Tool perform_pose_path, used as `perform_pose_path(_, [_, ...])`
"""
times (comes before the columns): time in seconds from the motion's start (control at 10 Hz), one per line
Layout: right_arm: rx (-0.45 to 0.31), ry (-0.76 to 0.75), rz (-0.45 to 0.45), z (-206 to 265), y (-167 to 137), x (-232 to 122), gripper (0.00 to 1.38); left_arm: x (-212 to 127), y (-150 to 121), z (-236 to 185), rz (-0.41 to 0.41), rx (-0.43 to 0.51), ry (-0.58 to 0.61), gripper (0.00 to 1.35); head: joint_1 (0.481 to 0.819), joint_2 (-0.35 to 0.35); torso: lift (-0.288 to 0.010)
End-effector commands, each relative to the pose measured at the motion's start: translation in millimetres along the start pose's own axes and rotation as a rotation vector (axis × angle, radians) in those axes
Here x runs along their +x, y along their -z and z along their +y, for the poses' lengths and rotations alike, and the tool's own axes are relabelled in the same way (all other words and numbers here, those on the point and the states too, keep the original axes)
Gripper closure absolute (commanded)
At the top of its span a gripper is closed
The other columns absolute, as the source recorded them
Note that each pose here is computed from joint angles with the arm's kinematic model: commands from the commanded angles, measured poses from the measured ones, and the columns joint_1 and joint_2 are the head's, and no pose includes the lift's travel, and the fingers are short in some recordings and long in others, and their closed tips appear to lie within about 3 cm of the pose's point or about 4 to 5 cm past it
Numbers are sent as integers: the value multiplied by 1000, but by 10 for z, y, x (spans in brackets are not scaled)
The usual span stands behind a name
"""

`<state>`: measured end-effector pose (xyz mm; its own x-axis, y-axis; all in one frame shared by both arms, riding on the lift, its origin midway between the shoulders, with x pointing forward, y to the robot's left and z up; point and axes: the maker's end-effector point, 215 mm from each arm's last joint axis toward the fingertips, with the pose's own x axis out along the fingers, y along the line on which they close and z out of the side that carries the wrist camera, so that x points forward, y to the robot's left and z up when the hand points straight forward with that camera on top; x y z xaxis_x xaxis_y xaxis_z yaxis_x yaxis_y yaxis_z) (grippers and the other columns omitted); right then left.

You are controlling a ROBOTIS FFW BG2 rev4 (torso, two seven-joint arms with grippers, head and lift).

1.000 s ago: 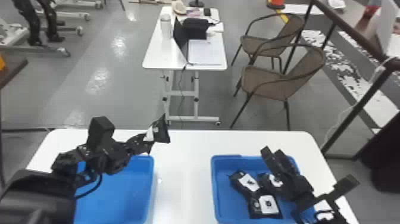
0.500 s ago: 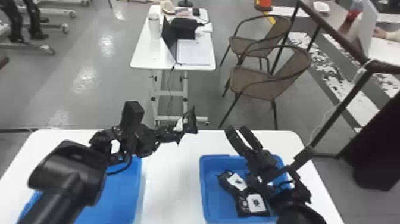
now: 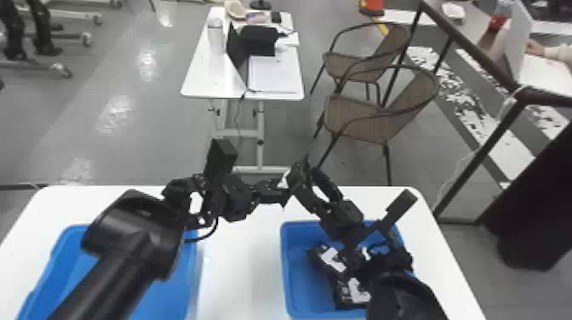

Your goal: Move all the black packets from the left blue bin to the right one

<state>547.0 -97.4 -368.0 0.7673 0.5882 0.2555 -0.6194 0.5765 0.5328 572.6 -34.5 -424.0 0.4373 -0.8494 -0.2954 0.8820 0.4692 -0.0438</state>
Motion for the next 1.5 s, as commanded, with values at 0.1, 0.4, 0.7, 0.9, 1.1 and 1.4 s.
perform_pose_path(0.1, [-36,11,36,-12,65,81,177,152,-98,-228,-23,-27,54,1159,695,-131,0])
perform_pose_path(0.4, [-94,147,33,-304,34,-69,1191,194,-140,-323,-42,-60,78,1159,695,-160,0])
perform_pose_path(0.7, [-138,218,5,-473,-92,-244,1277,182,-209,-320,-70,-67,79,1159,695,-195,0])
perform_pose_path(0.9, [-141,242,-16,-565,-166,-321,1277,92,-164,-232,-75,-89,44,806,695,-209,0])
perform_pose_path(1.1, [-133,266,-35,-654,-212,-410,1277,-200,58,-16,-69,-159,-41,291,695,-203,0])
perform_pose_path(1.4, [-95,349,-69,-913,-253,-807,1277,-977,366,328,-67,-225,-186,157,695,-166,0])
